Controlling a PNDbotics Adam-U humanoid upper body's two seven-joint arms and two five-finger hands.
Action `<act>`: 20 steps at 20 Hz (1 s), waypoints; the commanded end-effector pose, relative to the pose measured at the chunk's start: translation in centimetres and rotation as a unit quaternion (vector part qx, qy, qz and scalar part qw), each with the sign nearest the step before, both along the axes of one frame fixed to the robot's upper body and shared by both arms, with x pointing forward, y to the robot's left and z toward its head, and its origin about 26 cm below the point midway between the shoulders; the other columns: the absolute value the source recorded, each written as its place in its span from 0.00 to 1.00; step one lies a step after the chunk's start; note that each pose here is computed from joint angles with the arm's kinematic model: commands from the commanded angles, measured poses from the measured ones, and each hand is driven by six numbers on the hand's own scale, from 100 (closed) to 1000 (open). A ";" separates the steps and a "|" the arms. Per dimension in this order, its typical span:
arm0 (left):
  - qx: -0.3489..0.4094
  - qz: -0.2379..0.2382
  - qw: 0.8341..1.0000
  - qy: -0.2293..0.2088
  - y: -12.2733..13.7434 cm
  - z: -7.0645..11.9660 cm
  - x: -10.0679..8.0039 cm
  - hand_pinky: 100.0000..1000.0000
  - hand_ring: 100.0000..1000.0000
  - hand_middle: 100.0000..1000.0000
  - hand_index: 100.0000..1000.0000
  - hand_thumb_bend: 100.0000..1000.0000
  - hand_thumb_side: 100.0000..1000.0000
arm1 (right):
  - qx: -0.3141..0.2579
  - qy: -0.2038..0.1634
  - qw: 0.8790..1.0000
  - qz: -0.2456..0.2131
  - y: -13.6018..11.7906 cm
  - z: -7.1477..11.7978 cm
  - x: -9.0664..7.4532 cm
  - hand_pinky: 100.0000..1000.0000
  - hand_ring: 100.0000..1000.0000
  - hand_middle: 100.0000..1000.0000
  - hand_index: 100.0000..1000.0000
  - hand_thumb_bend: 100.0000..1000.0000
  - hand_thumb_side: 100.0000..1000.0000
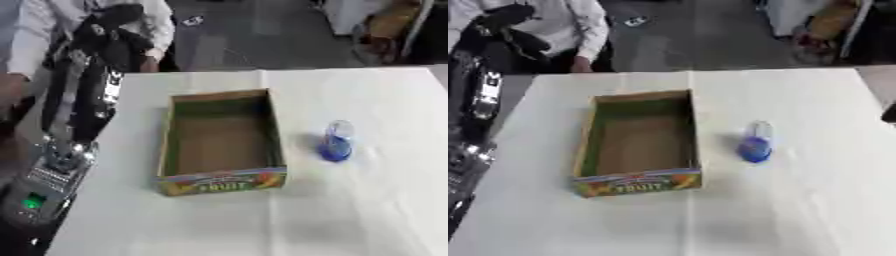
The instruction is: Pick up objects on the table and place them in the box.
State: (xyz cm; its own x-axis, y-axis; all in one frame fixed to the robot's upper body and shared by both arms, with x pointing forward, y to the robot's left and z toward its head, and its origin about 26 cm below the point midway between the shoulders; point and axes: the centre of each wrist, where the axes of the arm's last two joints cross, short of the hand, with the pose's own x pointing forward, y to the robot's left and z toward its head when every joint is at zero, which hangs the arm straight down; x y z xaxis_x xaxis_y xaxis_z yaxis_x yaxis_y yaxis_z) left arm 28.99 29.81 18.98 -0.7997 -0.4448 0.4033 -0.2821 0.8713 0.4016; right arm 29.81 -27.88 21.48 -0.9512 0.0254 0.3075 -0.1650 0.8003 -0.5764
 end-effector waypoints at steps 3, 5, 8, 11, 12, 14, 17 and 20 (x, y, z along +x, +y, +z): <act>0.002 0.000 1.000 -0.014 0.1 0.7 -0.2 0.45 0.52 0.78 0.82 0.06 0.85 | -0.009 -0.010 1.000 0.001 0.0 0.7 -0.2 0.05 0.45 0.48 0.57 0.00 0.85; 0.001 0.000 1.000 -0.014 0.1 0.7 -0.2 0.45 0.52 0.78 0.82 0.06 0.85 | -0.008 -0.006 1.000 -0.005 0.0 0.6 -0.2 0.06 0.46 0.50 0.60 0.00 0.85; -0.005 0.002 1.000 -0.016 0.2 0.7 -0.2 0.45 0.51 0.77 0.81 0.07 0.84 | 0.000 -0.001 1.000 -0.028 -0.3 0.9 -0.2 0.15 0.53 0.62 0.67 0.00 0.87; -0.010 0.003 1.000 -0.020 0.3 0.8 -0.3 0.45 0.51 0.77 0.81 0.07 0.84 | -0.005 -0.002 0.998 -0.064 -0.9 1.7 -0.2 0.51 0.80 0.78 0.86 0.00 1.00; -0.009 0.003 1.000 -0.019 0.3 0.7 -0.3 0.45 0.51 0.77 0.81 0.07 0.84 | -0.024 -0.007 0.997 -0.080 -1.2 2.2 -0.3 0.56 0.83 0.80 0.89 0.00 1.00; -0.006 0.003 1.000 -0.017 0.4 0.7 -0.3 0.45 0.51 0.77 0.81 0.07 0.84 | -0.066 -0.015 0.992 -0.108 -1.7 3.0 -0.4 0.60 0.86 0.82 0.89 0.00 1.00; -0.003 0.003 1.000 -0.015 0.4 0.6 -0.3 0.45 0.51 0.77 0.81 0.07 0.84 | -0.123 -0.026 0.981 -0.145 -1.9 4.0 -0.4 0.63 0.86 0.82 0.86 0.00 1.00; 0.001 -0.004 1.000 -0.019 0.2 0.7 -0.3 0.45 0.52 0.77 0.81 0.07 0.83 | -0.157 -0.039 0.971 -0.175 -1.7 4.7 -0.4 0.64 0.86 0.82 0.85 0.00 1.00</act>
State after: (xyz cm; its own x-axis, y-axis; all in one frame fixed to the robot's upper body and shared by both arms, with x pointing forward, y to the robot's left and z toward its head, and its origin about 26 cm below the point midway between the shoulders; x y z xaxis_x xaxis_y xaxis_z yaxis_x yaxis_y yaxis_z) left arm 28.90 29.88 18.76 -0.8031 -0.4345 0.4076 -0.2859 0.8813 0.3761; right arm 29.71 -29.48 25.04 -0.8921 0.3982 0.2137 0.0955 0.6282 -0.7721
